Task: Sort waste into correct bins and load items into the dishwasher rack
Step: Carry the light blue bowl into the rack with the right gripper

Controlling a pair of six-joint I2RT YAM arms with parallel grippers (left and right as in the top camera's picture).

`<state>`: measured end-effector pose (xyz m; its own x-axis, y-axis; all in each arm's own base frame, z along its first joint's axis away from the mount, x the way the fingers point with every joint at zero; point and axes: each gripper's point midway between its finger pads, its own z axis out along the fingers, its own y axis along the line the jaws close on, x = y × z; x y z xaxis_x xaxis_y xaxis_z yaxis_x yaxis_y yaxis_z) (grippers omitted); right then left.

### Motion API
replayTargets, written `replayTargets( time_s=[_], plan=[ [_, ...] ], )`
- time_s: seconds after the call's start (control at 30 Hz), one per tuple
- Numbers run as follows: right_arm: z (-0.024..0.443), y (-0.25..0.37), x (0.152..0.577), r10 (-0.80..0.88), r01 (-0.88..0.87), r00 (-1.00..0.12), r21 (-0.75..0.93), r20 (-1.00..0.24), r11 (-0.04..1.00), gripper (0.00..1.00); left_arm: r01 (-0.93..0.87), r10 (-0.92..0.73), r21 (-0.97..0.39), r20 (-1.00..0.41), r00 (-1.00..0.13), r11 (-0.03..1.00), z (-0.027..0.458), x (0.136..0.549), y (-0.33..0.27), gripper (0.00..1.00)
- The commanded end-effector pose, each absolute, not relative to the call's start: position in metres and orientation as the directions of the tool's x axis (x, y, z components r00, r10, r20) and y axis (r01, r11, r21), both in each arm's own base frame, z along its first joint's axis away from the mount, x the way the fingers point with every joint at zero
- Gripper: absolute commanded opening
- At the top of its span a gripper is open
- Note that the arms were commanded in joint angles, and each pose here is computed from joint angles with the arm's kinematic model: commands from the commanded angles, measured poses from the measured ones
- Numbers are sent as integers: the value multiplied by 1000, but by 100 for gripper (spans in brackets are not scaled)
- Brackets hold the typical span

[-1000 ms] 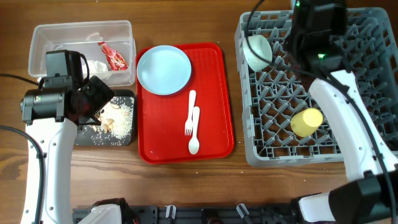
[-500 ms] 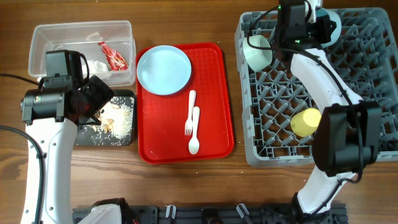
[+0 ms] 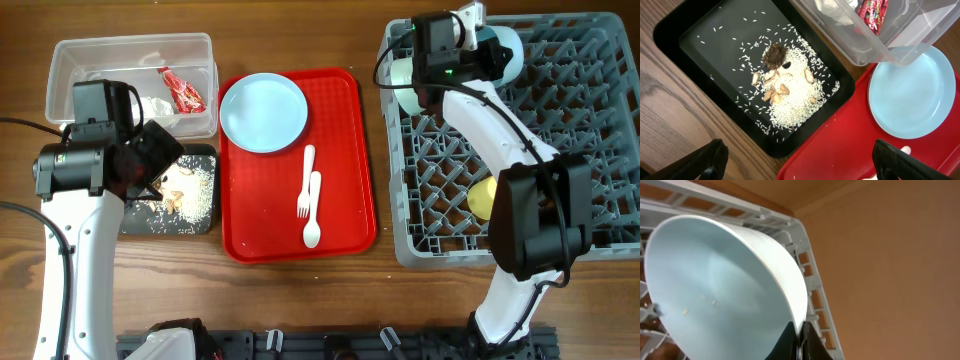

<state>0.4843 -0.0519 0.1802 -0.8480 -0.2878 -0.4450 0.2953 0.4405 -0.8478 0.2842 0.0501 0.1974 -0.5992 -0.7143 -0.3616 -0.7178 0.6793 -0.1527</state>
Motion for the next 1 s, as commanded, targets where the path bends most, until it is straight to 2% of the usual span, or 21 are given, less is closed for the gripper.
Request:
replayTargets(
  time_s=[0.0, 0.07, 0.1, 0.17, 0.23, 0.47, 0.6, 0.67, 0.77, 0.8, 0.87, 0.97],
  plan=[
    [149, -45, 482, -238, 293, -844, -785, -481, 547, 4, -728, -721, -154, -377, -582, 668, 201, 285, 54, 93],
    [140, -41, 480, -231, 265, -852, -767, -471, 585, 7, -727, -721, -155, -377, -582, 668, 201, 285, 54, 93],
    [137, -39, 480, -227, 257, -853, -758, -469, 600, 15, -727, -721, -155, -377, -582, 668, 201, 286, 54, 94],
    [128, -34, 478, -213, 237, -858, -727, -468, 644, 38, -727, -720, -155, -378, -581, 668, 201, 286, 54, 93],
    [125, -30, 476, -198, 227, -859, -699, -471, 678, 47, -727, -721, -155, -378, -582, 668, 201, 286, 54, 94],
    [147, -22, 473, -171, 244, -830, -621, -531, 745, 55, -727, -721, -155, -378, -582, 668, 201, 286, 54, 93],
    [172, -19, 469, -164, 259, -801, -580, -576, 772, 62, -727, -720, -155, -378, -582, 669, 201, 286, 54, 93],
    [191, -10, 463, -160, 232, -779, -516, -606, 824, 67, -727, -720, -155, -378, -582, 669, 201, 286, 54, 93],
    [207, 26, 450, -153, 87, -759, -331, -633, 940, 71, -727, -720, -155, -377, -582, 669, 201, 286, 54, 94],
    [211, 48, 442, -150, -5, -756, -224, -637, 975, 71, -727, -720, -155, -377, -582, 669, 201, 286, 54, 94],
    [217, 88, 425, -146, -165, -759, -29, -634, 986, 70, -727, -720, -155, -377, -582, 669, 201, 286, 54, 95],
    [218, 132, 394, -74, -234, -821, 216, -567, 948, 70, -727, -720, -155, -378, -582, 669, 201, 286, 54, 95]
  ],
)
